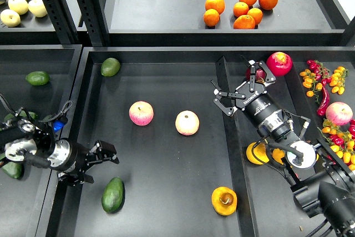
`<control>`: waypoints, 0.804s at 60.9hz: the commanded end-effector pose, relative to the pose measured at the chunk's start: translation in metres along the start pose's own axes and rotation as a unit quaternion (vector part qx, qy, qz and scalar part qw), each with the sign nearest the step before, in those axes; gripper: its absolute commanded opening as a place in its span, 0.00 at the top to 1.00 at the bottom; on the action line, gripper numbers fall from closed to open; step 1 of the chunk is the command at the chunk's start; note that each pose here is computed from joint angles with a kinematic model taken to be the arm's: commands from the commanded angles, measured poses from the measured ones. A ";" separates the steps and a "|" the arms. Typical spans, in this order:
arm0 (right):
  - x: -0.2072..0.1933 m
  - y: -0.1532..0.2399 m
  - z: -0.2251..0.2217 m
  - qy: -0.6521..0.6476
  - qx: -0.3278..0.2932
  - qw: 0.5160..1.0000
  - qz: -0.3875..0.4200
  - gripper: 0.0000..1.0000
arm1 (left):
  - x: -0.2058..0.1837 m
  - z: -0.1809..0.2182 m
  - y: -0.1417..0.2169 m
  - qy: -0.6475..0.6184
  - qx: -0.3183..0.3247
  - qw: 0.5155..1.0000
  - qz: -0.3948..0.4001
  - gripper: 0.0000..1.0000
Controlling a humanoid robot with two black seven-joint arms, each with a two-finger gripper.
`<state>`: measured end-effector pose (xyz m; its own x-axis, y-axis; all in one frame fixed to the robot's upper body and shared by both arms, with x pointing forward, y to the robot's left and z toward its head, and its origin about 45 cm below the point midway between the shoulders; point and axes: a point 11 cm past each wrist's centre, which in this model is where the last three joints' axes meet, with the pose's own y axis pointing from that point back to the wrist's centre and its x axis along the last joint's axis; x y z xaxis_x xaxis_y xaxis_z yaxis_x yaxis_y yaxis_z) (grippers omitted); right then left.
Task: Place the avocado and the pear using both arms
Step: 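Lower the left gripper onto the green avocado and close it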
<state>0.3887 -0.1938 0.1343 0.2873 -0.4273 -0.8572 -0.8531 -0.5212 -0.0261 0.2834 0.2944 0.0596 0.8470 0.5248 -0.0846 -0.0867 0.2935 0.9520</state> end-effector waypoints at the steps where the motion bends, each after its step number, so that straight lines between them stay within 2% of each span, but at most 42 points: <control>1: 0.000 0.000 0.000 0.000 0.000 1.000 0.000 0.01 | -0.007 -0.001 -0.012 -0.011 0.010 1.000 -0.003 0.02; 19: 0.001 0.002 0.002 -0.002 0.000 1.000 0.002 0.01 | -0.015 0.008 -0.023 -0.015 0.008 1.000 -0.013 0.02; 49: 0.002 0.004 0.003 -0.003 -0.001 1.000 0.003 0.01 | -0.028 -0.001 -0.036 -0.021 0.023 0.999 -0.025 0.02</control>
<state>0.3849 -0.1945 0.1306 0.2797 -0.4259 -0.8605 -0.8542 -0.5195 -0.0205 0.2661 0.2731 0.0306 0.8687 0.4824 -0.1123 -0.0315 0.2802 0.9594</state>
